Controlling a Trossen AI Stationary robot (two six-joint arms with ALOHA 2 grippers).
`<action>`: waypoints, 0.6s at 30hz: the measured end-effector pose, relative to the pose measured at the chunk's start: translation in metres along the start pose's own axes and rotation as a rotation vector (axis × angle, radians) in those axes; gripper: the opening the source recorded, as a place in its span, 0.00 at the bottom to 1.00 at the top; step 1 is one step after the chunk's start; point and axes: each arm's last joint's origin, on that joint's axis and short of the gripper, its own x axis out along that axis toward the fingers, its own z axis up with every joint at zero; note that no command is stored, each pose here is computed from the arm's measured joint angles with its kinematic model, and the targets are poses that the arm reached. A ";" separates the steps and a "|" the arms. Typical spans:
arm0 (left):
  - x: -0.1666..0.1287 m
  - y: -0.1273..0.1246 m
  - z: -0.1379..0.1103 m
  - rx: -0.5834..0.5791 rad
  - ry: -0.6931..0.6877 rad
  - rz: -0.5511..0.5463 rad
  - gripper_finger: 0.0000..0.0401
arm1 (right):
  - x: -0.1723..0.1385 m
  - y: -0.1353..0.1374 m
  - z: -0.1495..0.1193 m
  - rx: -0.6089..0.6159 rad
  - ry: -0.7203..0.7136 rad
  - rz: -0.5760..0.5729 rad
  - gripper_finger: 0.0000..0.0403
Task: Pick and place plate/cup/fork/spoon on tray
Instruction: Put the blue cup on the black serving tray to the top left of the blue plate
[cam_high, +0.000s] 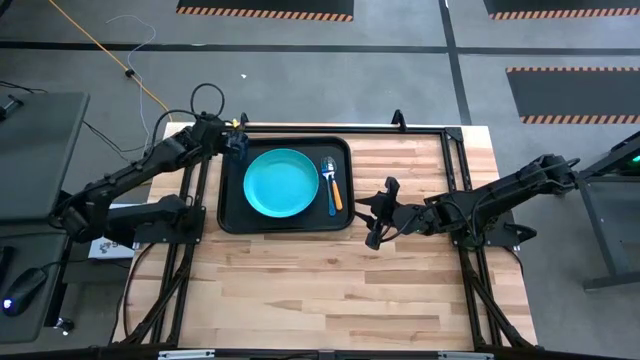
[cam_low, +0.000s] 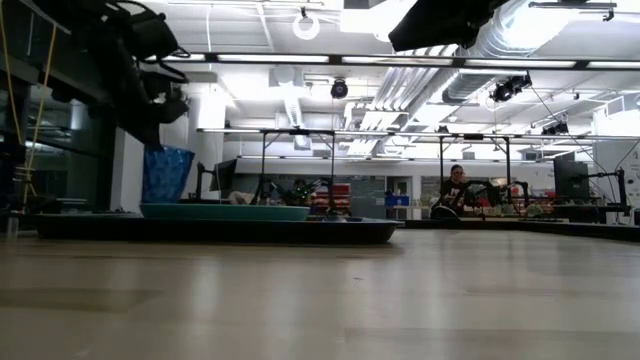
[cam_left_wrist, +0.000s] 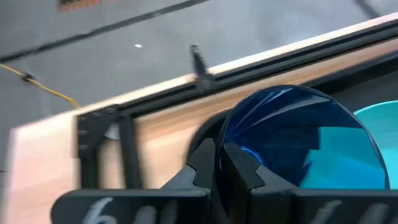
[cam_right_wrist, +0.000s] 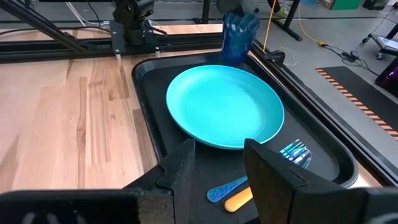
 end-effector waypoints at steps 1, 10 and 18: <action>0.002 -0.001 -0.001 -0.016 0.002 -0.017 0.01 | 0.000 0.000 0.000 0.000 0.000 0.000 0.32; 0.017 0.000 -0.017 -0.045 0.063 -0.051 0.01 | 0.000 0.000 0.000 0.002 0.000 0.000 0.32; 0.019 -0.001 -0.020 -0.093 0.060 -0.068 0.01 | 0.000 0.000 0.000 0.002 0.000 0.000 0.32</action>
